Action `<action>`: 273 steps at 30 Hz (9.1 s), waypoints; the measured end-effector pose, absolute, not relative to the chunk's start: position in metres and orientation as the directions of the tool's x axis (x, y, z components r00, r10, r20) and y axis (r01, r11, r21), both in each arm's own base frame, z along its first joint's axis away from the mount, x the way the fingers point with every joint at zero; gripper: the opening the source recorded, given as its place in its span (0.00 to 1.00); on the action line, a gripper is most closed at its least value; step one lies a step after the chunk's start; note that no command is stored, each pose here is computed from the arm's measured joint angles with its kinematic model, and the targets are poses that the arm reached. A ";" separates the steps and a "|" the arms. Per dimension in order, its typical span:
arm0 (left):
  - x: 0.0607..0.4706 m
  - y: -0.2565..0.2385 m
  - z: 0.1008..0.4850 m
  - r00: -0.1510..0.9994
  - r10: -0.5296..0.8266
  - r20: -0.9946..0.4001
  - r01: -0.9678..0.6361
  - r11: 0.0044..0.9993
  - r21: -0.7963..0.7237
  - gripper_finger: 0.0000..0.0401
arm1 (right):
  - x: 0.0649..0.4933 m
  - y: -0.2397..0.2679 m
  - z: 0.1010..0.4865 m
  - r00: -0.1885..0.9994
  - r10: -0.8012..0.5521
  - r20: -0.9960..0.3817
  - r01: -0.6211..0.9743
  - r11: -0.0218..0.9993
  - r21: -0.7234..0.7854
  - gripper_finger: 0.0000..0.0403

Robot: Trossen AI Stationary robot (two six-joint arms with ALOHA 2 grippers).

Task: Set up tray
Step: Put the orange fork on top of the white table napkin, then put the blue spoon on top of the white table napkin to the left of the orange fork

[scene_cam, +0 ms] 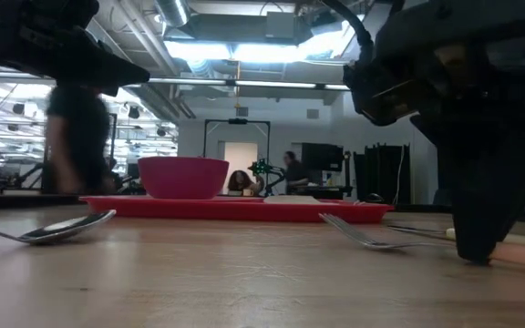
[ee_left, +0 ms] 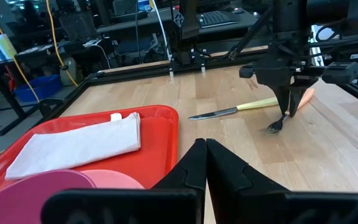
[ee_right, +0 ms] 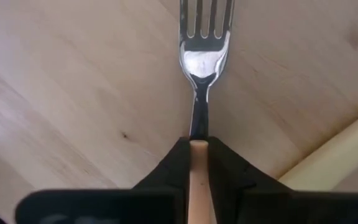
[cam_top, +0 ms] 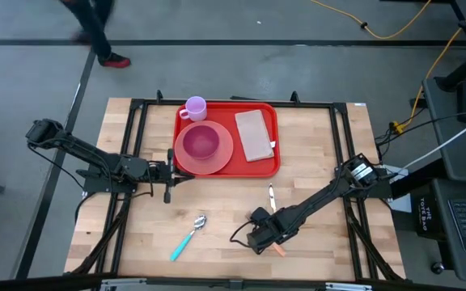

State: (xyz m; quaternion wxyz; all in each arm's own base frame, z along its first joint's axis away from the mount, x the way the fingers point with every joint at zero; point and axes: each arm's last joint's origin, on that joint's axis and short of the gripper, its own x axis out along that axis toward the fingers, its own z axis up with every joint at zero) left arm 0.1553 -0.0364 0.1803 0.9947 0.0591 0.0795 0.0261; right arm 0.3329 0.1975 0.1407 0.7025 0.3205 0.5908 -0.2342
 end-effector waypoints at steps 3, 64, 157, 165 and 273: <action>0.155 -0.036 0.180 0.986 0.061 -0.155 -0.042 0.992 0.122 0.01 | 0.334 0.197 0.146 0.213 0.065 -0.975 0.672 0.715 0.195 0.09; 0.155 -0.037 0.180 0.986 0.057 -0.155 -0.054 0.998 0.025 0.01 | 0.341 0.030 0.194 0.924 -0.085 -0.374 0.121 0.990 0.072 0.09; 0.156 -0.022 0.186 0.974 0.202 -0.103 -0.177 0.961 0.212 0.01 | 0.324 -0.131 0.282 0.472 -0.450 -0.758 0.801 0.578 0.156 0.09; 0.156 -0.022 0.186 0.974 0.202 -0.104 -0.176 0.959 0.223 0.00 | 0.339 -0.138 0.243 0.405 -0.367 -0.837 0.809 0.570 0.142 0.09; 0.156 -0.023 0.185 0.973 0.203 -0.111 -0.175 0.959 0.225 0.01 | 0.369 -0.066 0.282 0.381 -0.492 -0.783 0.586 0.783 -0.207 0.20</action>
